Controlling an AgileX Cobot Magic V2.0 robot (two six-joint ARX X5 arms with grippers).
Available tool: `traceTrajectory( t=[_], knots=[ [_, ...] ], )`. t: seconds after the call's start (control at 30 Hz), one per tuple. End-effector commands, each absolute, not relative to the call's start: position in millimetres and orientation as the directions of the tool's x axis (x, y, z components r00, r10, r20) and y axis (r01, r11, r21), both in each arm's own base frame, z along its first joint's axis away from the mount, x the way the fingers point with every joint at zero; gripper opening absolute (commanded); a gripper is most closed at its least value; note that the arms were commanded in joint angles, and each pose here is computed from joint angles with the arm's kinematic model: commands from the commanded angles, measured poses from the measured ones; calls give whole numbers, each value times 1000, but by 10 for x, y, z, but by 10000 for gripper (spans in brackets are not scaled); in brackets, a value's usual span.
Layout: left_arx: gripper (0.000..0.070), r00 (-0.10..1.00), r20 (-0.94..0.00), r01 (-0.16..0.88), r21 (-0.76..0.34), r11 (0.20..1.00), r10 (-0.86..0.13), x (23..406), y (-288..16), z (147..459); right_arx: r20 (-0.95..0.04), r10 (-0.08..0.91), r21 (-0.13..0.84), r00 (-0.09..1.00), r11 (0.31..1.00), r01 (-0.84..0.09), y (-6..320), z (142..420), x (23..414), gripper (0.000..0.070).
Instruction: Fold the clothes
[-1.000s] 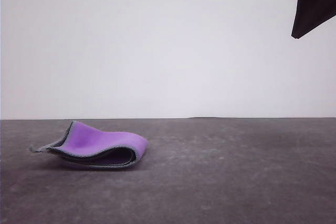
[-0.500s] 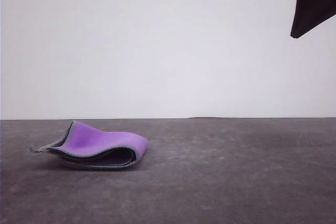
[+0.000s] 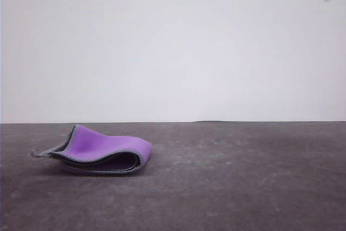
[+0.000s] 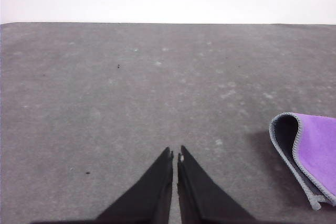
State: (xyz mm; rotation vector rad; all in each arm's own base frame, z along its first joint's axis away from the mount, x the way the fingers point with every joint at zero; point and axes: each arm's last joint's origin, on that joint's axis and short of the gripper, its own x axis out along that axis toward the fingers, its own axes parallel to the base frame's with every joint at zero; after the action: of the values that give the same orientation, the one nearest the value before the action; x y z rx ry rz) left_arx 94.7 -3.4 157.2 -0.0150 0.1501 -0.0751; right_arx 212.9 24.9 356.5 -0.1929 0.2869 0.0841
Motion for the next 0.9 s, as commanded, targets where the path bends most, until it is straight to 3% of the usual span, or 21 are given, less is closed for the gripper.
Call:
traceTrajectory(
  t=[0.0,0.1,0.2,0.33,0.6,0.87],
  knots=[
    [0,982,-175,73,-11,997,-74,955,-34,1500,-203,52,-157,978,984,-85,217,3371,1903,10],
    [0,982,-175,74,-11,997,-74,955,-34,1500,-123,50,-125,991,990,-66,164,2906,1539,10],
    [0,982,-175,74,-11,997,-74,955,-34,1500,-117,53,-111,992,992,-66,125,2419,1274,10],
    [0,982,-175,74,-11,997,-74,955,-34,1500,-86,61,-105,994,992,-69,82,1987,1102,10],
    [0,982,-175,74,-11,997,-74,955,-34,1500,-37,56,-88,998,994,-59,51,1664,998,10],
    [0,982,-175,73,-11,997,-74,955,-34,1500,-123,42,-95,992,994,-54,37,1547,968,10]
  ],
)
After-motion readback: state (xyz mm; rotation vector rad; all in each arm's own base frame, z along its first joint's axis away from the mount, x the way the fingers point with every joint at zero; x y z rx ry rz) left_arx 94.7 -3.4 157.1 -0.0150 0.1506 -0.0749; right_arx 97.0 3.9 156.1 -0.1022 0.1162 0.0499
